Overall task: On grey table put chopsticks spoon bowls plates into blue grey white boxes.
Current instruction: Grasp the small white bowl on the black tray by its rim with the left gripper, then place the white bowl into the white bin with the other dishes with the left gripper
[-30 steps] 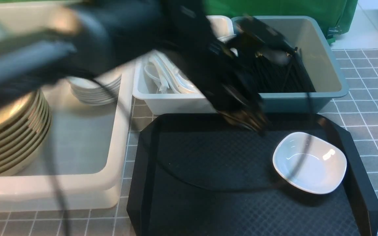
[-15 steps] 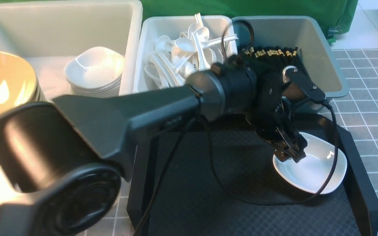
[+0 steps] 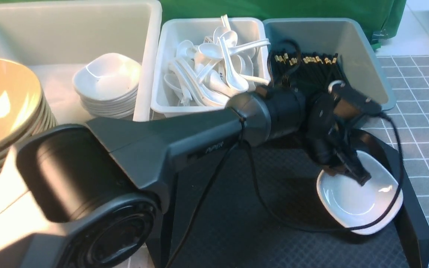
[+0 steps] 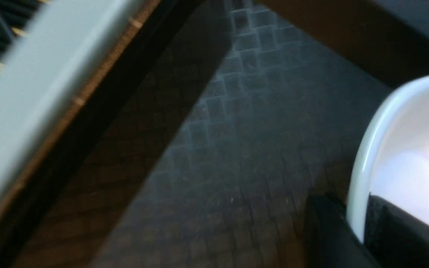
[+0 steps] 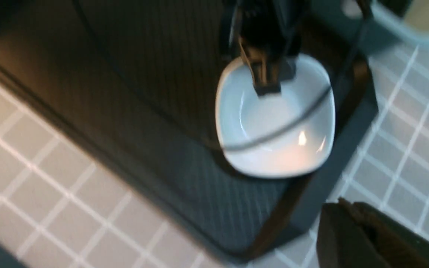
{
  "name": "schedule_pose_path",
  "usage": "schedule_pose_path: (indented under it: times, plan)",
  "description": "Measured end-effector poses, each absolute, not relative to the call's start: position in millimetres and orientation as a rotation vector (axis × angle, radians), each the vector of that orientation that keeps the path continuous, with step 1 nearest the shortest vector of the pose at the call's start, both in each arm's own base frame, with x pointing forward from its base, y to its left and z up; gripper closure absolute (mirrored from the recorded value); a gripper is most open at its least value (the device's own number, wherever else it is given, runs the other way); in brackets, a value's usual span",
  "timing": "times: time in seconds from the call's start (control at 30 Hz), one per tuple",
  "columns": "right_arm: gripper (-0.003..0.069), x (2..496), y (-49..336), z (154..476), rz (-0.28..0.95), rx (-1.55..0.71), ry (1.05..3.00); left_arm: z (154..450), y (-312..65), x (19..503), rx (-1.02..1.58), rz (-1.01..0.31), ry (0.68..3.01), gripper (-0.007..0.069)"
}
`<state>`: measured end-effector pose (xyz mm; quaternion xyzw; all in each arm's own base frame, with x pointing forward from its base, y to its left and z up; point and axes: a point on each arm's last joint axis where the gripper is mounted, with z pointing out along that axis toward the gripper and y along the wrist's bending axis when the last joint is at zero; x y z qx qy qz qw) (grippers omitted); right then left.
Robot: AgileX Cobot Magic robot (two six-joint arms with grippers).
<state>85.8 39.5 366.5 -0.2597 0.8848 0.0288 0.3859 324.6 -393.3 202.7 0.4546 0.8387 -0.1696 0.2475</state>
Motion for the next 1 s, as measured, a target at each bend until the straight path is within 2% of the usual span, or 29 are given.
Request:
schedule_pose_path:
  times: [0.1, 0.2, 0.23, 0.27, 0.3, 0.4, 0.43, 0.5, 0.67, 0.8, 1.0]
  plan:
    - [0.0614, 90.7, 47.2, 369.7, 0.121, -0.689, 2.235, 236.6, -380.5, 329.3, 1.273, -0.417, 2.284, 0.0622]
    - [0.0614, 104.2, 64.2, 376.2, 0.182, -0.774, 2.238, 307.2, -346.5, 339.6, 1.203, -0.377, 2.219, 0.0625]
    - [0.0614, 105.3, 65.5, 376.7, 0.186, -0.780, 2.239, 312.4, -343.5, 340.1, 1.195, -0.374, 2.213, 0.0625]
    - [0.0614, 116.3, 78.1, 382.7, 0.229, -0.832, 2.231, 360.1, -311.5, 342.1, 1.115, -0.350, 2.159, 0.0625]
    - [0.0614, 118.5, 81.6, 384.1, 0.248, -0.844, 2.229, 370.3, -303.3, 342.1, 1.095, -0.343, 2.149, 0.0625]
    - [0.0614, 134.5, 104.2, 394.0, 0.322, -0.937, 2.181, 426.4, -247.3, 338.5, 0.965, -0.291, 2.099, 0.0625]
    - [0.0614, 141.5, 117.6, 399.2, 0.367, -0.984, 2.149, 447.9, -213.1, 338.0, 0.887, -0.251, 2.103, 0.0625]
    - [0.0613, 151.3, 137.7, 405.4, 0.407, -1.042, 2.099, 464.7, -160.6, 342.3, 0.760, -0.180, 2.152, 0.0625]
    - [0.0614, 164.5, 172.1, 406.0, 0.449, -1.125, 2.055, 463.0, -62.2, 367.1, 0.470, -0.063, 2.282, 0.0625]
    - [0.0614, 175.0, 192.2, 393.1, 0.451, -1.180, 2.084, 434.0, -1.5, 399.2, 0.272, -0.122, 2.360, 0.0625]
    - [0.0614, 181.9, 200.6, 379.0, 0.443, -1.203, 2.158, 376.5, 39.9, 445.6, 0.099, -0.198, 2.419, 0.0625]
